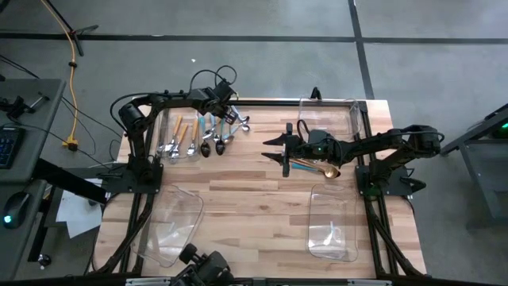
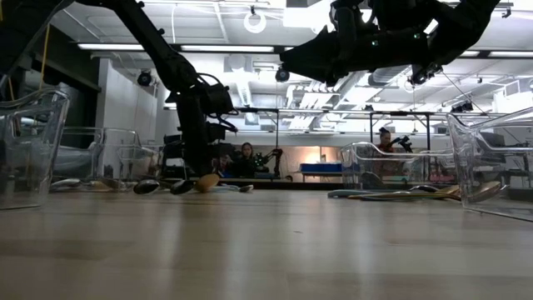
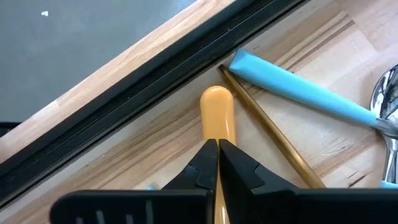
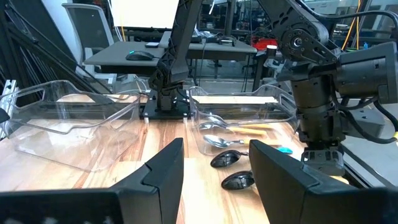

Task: Sort silverware by color (type)
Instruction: Put the yellow spoon into the top left transparent bin

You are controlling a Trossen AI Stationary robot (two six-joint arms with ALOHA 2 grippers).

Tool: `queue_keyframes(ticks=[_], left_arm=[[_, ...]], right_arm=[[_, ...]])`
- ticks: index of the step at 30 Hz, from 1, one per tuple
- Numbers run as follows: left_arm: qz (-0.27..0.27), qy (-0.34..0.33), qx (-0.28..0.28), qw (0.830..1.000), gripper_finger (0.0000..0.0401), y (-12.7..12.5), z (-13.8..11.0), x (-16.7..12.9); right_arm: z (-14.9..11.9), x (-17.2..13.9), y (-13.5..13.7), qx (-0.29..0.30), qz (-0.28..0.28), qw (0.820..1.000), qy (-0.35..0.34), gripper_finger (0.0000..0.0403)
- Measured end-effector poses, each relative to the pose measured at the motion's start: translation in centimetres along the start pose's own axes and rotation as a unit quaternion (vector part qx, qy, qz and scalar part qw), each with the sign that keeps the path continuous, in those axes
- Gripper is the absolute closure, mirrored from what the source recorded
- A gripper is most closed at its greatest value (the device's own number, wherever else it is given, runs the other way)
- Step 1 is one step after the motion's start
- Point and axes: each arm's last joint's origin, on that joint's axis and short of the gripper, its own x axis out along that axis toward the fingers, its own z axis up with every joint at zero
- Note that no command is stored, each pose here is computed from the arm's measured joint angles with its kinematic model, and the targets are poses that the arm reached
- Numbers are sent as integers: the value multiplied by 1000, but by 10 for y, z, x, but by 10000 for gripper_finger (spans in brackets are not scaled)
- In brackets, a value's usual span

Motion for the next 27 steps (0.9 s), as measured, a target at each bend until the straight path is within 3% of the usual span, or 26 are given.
queue_keyframes(ticks=[16, 27], left_arm=[[4, -7, 12, 1000, 271, 0, 1, 0], [5, 5, 15, 1000, 249, -1, -2, 18]], right_arm=[[0, 0, 0, 0, 0, 1000, 0, 235], [0, 0, 0, 1, 0, 1000, 0, 235]])
